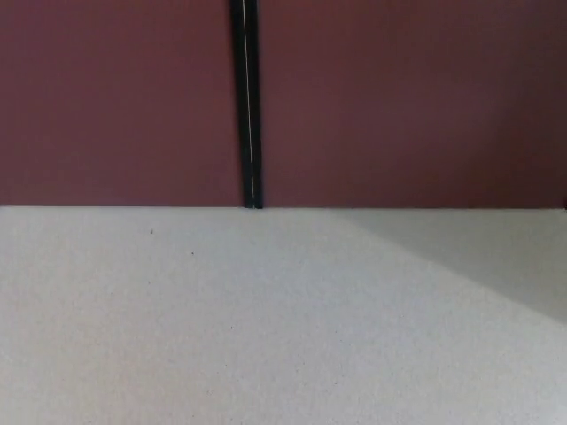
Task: The robot walks towards the door handle and put its right hand on it and twist the handle
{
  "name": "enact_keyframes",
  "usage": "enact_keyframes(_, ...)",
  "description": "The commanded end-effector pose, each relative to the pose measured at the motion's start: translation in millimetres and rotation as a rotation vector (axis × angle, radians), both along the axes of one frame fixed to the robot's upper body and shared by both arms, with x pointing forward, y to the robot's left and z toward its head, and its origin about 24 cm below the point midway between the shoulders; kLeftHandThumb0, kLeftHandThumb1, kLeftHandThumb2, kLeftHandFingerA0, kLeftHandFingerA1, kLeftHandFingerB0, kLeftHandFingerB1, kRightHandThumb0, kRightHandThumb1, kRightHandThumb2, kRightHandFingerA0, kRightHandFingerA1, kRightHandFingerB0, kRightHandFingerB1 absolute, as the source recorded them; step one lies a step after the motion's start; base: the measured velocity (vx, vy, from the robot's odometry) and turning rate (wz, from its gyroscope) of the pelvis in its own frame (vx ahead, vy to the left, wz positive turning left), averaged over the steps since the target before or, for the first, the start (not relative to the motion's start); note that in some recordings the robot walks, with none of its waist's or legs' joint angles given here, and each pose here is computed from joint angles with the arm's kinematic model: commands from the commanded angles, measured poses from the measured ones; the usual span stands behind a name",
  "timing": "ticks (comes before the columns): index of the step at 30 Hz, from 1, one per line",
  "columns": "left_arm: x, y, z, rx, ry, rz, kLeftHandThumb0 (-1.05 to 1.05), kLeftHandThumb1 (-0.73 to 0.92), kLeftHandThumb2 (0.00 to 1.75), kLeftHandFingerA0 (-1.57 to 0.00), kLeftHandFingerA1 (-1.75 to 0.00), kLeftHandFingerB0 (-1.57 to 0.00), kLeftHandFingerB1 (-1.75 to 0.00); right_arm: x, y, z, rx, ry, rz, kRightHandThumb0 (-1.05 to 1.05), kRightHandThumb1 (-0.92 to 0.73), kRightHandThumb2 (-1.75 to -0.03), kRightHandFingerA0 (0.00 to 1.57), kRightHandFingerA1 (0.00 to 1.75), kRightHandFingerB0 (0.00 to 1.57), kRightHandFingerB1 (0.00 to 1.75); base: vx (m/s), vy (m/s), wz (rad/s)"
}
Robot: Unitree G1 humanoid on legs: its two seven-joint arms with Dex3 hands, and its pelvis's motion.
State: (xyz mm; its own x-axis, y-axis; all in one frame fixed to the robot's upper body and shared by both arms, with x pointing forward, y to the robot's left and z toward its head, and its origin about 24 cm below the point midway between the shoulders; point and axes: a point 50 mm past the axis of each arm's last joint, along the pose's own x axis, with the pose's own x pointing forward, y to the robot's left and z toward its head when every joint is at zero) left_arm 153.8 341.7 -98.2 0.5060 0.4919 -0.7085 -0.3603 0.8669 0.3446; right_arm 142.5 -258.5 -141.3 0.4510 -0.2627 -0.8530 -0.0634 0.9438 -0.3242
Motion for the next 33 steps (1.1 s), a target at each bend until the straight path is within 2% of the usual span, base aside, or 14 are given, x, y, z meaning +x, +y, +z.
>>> enact_keyframes(1,-23,1,-8,0.013,0.047,0.006,-0.13,0.61,0.6,-0.57,-0.48,-0.46,-0.42,-25,-1,-7,-0.007,0.037,-0.009,-0.24,-0.67,-0.6,0.66,0.45,0.44,0.37,0.0,0.0,0.0)
enact_keyframes(5,-49,5,-14,0.004,0.106,0.011,-0.1,0.62,0.58,-0.62,-0.49,-0.47,-0.41,-51,1,-15,0.004,0.094,-0.013,-0.24,-0.67,-0.6,0.65,0.45,0.44,0.37,0.0,0.0,0.0)
enact_keyframes(9,-78,9,-19,-0.005,0.175,0.003,-0.11,0.62,0.58,-0.6,-0.48,-0.48,-0.41,-84,5,-21,0.016,0.163,-0.005,-0.24,-0.67,-0.6,0.64,0.44,0.44,0.37,0.0,0.0,0.0)
enact_keyframes(15,-95,13,-19,0.005,0.229,-0.012,-0.14,0.64,0.59,-0.61,-0.5,-0.47,-0.41,-106,10,-24,0.012,0.201,-0.004,-0.24,-0.66,-0.6,0.66,0.45,0.43,0.37,0.0,0.0,0.0)
enact_keyframes(21,-85,13,-17,0.016,0.212,-0.044,-0.15,0.64,0.59,-0.63,-0.52,-0.48,-0.41,-107,14,-25,0.016,0.198,-0.015,-0.24,-0.66,-0.6,0.68,0.46,0.45,0.37,0.06,-0.03,-0.03)
enact_keyframes(27,-93,15,-17,0.043,0.239,-0.078,-0.16,0.64,0.59,-0.65,-0.51,-0.48,-0.41,-114,17,-27,0.01,0.219,0.008,-0.25,-0.65,-0.59,0.69,0.46,0.48,0.38,0.11,-0.117,0.16)
enact_keyframes(28,-93,15,-17,0.043,0.237,-0.077,-0.16,0.64,0.59,-0.65,-0.51,-0.48,-0.41,-114,17,-27,0.012,0.217,0.007,-0.34,-0.57,-0.71,0.65,0.53,0.45,0.45,0.0,0.0,0.0)
enact_keyframes(33,-92,16,-16,0.036,0.238,-0.072,-0.15,0.64,0.59,-0.64,-0.5,-0.48,-0.41,-109,17,-26,0.015,0.211,0.03,-0.34,-0.57,-0.71,0.65,0.53,0.46,0.45,0.13,0.148,-0.02)
